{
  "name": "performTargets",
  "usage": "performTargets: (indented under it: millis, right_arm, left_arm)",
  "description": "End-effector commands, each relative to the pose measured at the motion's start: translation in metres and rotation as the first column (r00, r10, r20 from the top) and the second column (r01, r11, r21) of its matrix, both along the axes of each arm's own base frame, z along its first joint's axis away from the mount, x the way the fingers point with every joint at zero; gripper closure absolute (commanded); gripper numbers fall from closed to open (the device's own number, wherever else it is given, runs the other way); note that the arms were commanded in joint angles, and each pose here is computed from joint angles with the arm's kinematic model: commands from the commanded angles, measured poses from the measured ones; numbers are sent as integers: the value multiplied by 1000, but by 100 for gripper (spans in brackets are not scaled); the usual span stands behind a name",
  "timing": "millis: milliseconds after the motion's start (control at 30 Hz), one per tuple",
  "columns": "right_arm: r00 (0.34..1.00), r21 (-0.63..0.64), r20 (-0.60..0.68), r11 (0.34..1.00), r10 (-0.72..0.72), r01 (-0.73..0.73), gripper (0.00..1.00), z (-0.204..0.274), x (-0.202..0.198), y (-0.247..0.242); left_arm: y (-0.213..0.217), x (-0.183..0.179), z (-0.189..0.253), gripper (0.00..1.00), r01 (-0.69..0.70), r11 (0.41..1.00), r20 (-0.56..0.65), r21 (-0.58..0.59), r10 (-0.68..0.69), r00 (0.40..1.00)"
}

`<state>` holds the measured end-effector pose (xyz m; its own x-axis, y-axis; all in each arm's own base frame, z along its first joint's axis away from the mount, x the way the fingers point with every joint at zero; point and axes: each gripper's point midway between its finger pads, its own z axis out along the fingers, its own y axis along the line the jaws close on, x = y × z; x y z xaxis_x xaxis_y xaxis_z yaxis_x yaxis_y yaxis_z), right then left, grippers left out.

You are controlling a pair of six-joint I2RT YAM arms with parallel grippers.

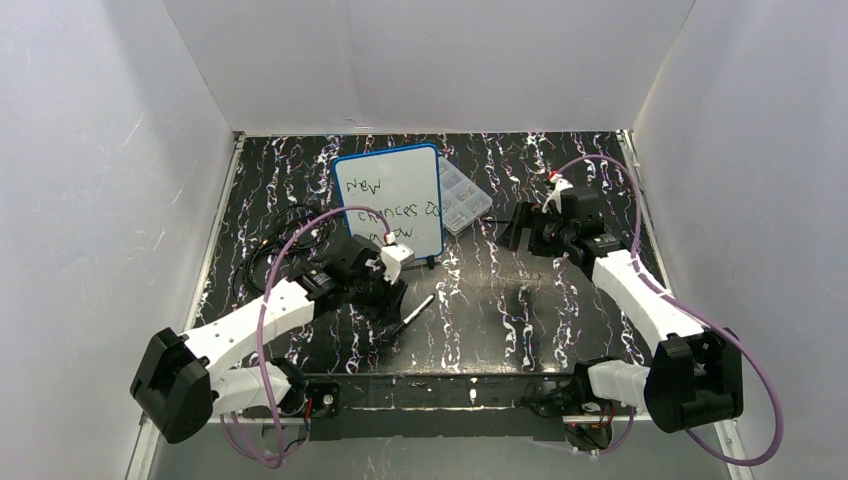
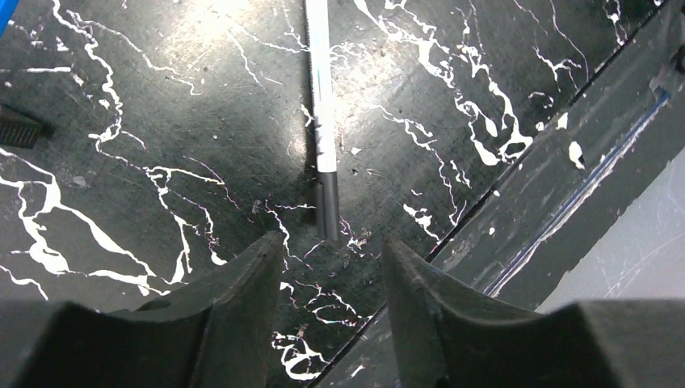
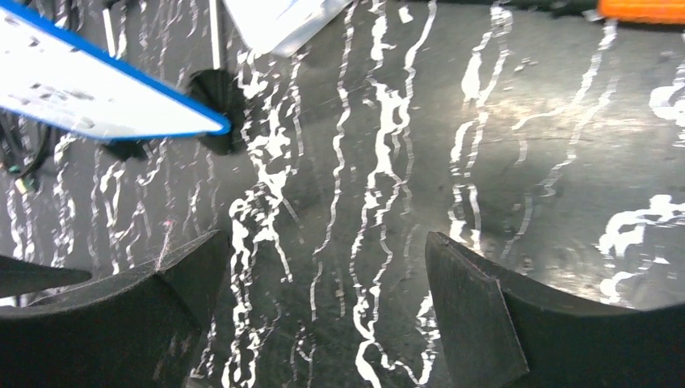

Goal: Write a sentence on the whiteboard
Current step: Place the whiteboard marker at the center of the board, then reset both arms

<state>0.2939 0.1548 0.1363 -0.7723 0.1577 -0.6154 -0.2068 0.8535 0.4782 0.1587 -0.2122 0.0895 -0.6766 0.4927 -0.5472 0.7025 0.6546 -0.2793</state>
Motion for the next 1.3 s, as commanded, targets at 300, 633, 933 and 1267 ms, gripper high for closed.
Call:
performTargets:
  millis: [300, 633, 933, 1267]
  right_arm:
    - [926, -178, 334, 953, -178, 247, 1, 71, 35, -67]
    - [729, -124, 663, 937, -167, 327, 1, 147, 15, -89]
    - [656, -105, 729, 914, -198, 393, 1, 158, 0, -105]
    - [640, -101, 739, 903, -212, 416, 1, 158, -2, -110]
  left_arm:
    - [36, 61, 75, 24, -271, 947, 248, -174, 308, 918]
    - [139, 125, 177, 3, -633, 657, 430, -409, 751, 502]
    - [193, 110, 213, 2, -668, 524, 552, -529, 810, 198]
    - [197, 108, 214, 2, -682, 522, 565, -513, 803, 190]
